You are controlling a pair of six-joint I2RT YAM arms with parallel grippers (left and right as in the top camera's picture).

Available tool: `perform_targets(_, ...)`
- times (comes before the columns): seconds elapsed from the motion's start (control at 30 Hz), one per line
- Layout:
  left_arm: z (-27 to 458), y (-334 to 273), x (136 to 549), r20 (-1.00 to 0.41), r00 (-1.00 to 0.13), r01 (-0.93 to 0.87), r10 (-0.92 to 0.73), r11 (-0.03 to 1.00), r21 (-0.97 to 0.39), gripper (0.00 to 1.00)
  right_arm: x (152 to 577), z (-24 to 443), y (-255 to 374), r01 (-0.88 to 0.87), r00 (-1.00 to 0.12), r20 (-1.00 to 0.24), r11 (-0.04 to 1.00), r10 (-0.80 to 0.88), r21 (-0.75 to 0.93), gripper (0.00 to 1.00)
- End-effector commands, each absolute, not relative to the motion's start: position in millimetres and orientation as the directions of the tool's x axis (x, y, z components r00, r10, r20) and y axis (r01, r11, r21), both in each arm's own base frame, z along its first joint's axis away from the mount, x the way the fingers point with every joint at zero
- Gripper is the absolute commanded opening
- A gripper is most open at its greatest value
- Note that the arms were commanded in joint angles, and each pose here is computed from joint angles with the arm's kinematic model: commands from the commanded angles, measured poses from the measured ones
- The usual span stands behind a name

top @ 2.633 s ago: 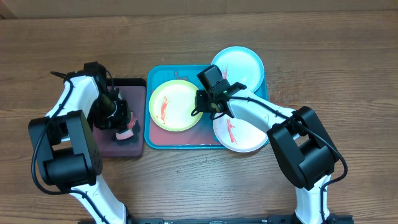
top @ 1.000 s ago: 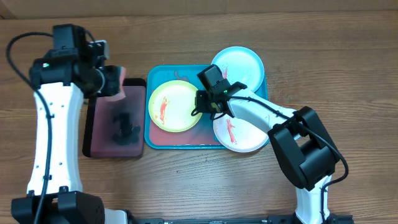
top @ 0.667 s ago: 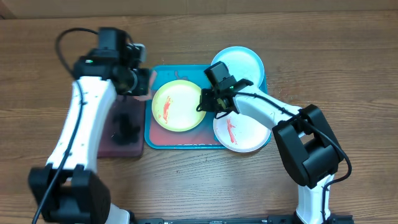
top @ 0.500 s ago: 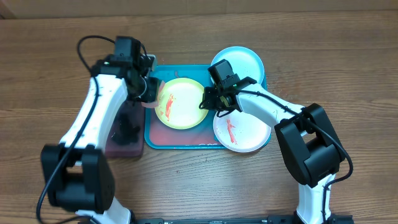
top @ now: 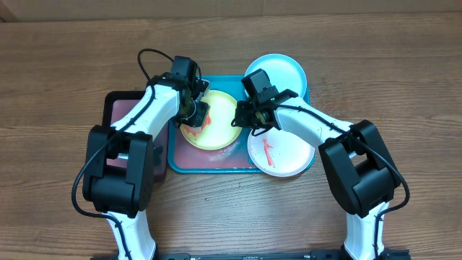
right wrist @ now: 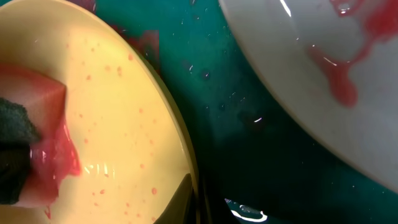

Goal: Clean dirty plates on tray and stack at the side
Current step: 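Scrub the yellow plate with the sponge while the right gripper holds it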

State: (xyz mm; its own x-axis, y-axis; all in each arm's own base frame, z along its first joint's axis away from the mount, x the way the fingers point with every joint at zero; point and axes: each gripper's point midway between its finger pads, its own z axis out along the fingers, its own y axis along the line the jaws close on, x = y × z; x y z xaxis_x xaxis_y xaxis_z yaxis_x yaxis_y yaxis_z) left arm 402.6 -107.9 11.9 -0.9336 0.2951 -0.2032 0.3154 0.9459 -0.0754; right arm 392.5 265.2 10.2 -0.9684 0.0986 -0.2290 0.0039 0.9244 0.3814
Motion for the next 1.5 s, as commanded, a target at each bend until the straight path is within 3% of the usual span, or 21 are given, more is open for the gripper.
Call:
perform_targets(0.0, -21, -113, 378, -0.084, -0.945, 0.325, 0.316, 0.937, -0.13, 0.04, 396, 26, 268, -0.009, -0.962, -0.255, 0.914, 0.103, 0.405, 0.04)
perform_targets(0.13, -5, -156, 358, -0.148, -0.866, 0.496, 0.478, 0.78, -0.381, 0.04, 396, 26, 268, -0.009, -0.961, -0.255, 0.914, 0.103, 0.405, 0.04)
perform_targets(0.23, 6, -171, 349, -0.185, -0.839, 0.532, 0.511, 0.703, -0.472, 0.04, 396, 26, 268, -0.009, -0.961, -0.255, 0.914, 0.103, 0.405, 0.04)
perform_targets(0.37, 7, -170, 359, -0.203, -0.84, 0.537, 0.503, 0.716, -0.447, 0.04, 396, 26, 268, -0.009, -0.961, -0.255, 0.914, 0.103, 0.405, 0.04)
perform_targets(0.53, -1, -135, 412, -0.218, -0.938, 0.313, 0.268, 0.926, -0.209, 0.04, 396, 26, 268, -0.009, -0.961, -0.255, 0.914, 0.103, 0.405, 0.04)
perform_targets(0.6, 1, -122, 433, -0.27, -0.946, 0.219, 0.179, 0.968, -0.125, 0.04, 395, 25, 268, -0.008, -0.962, -0.252, 0.915, 0.103, 0.404, 0.04)
perform_targets(0.73, 7, -95, 462, -0.371, -0.927, 0.049, 0.049, 0.999, 0.009, 0.04, 394, 23, 266, -0.002, -0.964, -0.246, 0.92, 0.103, 0.393, 0.04)
perform_targets(0.87, 7, -79, 461, -0.374, -0.927, -0.016, 0.017, 0.996, 0.083, 0.04, 393, 16, 265, 0.003, -0.967, -0.235, 0.922, 0.101, 0.387, 0.04)
perform_targets(1.0, -2, -88, 434, -0.256, -0.966, 0.031, 0.037, 0.999, 0.03, 0.04, 394, 13, 265, 0.003, -0.967, -0.234, 0.922, 0.102, 0.387, 0.04)
perform_targets(1.13, -6, -118, 399, -0.129, -0.978, 0.181, 0.163, 0.973, -0.144, 0.04, 395, 14, 266, 0.001, -0.966, -0.239, 0.921, 0.102, 0.39, 0.04)
perform_targets(1.3, 3, -154, 379, -0.128, -0.943, 0.332, 0.306, 0.874, -0.356, 0.04, 395, 14, 266, 0.001, -0.965, -0.24, 0.921, 0.102, 0.39, 0.04)
perform_targets(1.4, 3, -155, 384, -0.15, -0.94, 0.34, 0.306, 0.871, -0.354, 0.04, 395, 14, 267, 0.0, -0.965, -0.241, 0.92, 0.102, 0.391, 0.04)
perform_targets(1.47, 0, -144, 397, -0.165, -0.955, 0.285, 0.246, 0.917, -0.279, 0.04, 395, 14, 267, 0.0, -0.965, -0.241, 0.92, 0.102, 0.391, 0.04)
